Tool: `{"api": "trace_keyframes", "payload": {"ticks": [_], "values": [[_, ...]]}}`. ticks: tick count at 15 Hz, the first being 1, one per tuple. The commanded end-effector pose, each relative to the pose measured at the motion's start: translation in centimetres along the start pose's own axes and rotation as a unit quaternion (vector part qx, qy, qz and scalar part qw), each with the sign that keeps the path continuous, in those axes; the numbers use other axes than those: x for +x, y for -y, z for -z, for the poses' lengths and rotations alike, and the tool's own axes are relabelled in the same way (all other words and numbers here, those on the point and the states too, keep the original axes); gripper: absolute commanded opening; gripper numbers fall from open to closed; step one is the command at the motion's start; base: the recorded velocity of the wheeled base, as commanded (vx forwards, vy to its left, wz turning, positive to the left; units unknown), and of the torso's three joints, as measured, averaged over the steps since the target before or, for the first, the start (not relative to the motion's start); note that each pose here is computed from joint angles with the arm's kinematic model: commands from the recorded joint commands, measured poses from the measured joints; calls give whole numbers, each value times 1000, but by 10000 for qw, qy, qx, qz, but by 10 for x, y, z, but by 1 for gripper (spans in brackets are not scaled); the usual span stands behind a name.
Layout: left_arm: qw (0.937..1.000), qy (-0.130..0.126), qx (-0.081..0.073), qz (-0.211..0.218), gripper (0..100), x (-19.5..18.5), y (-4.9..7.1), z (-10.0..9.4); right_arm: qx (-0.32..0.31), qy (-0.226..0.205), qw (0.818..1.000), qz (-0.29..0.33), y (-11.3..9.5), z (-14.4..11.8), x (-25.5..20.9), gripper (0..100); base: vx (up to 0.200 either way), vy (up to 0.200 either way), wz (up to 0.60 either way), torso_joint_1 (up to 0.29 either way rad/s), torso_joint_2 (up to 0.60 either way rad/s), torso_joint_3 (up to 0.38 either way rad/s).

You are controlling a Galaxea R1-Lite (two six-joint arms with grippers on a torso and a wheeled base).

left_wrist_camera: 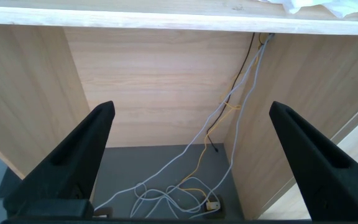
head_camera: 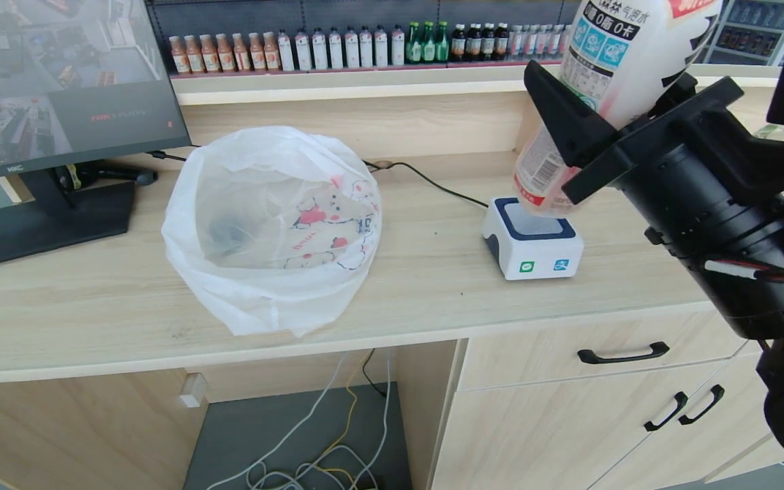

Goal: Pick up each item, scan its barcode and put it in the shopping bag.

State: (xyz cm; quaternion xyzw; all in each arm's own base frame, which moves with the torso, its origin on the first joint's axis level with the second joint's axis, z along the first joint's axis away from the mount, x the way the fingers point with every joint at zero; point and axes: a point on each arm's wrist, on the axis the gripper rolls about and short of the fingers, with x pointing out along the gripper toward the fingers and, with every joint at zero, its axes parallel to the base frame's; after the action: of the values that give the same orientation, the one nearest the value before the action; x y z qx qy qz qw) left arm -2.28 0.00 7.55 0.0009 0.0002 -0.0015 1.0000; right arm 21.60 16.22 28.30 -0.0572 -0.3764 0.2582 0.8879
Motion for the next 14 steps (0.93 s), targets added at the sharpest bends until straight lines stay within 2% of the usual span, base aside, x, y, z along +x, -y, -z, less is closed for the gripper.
{"api": "trace_keyframes", "payload": {"ticks": [1, 6, 7, 10, 14], "values": [[10000, 2, -1, 0, 100, 0, 0, 0, 516, -311, 9982, 32, -3, 4, -13, 0, 0, 0, 0, 0, 0, 0], [10000, 2, -9, 0, 100, 0, 0, 0, 1427, -808, 9849, 558, -15, 26, -23, 0, 0, 0, 0, 0, 0, 0], [10000, 2, -9, 0, 100, 0, 0, 0, 1476, -960, 9821, 670, -16, 32, -27, 0, 0, 0, 0, 0, 0, 0], [10000, 2, -24, -7, 100, 0, 0, 0, 1479, -952, 9817, 722, -14, 30, -28, 0, 0, 0, 0, 0, 0, 0], [10000, 2, -24, -7, 100, 0, 0, 0, 1493, -981, 9813, 711, -15, 32, -28, 0, 0, 200, 0, 6, 7, 4]]}}
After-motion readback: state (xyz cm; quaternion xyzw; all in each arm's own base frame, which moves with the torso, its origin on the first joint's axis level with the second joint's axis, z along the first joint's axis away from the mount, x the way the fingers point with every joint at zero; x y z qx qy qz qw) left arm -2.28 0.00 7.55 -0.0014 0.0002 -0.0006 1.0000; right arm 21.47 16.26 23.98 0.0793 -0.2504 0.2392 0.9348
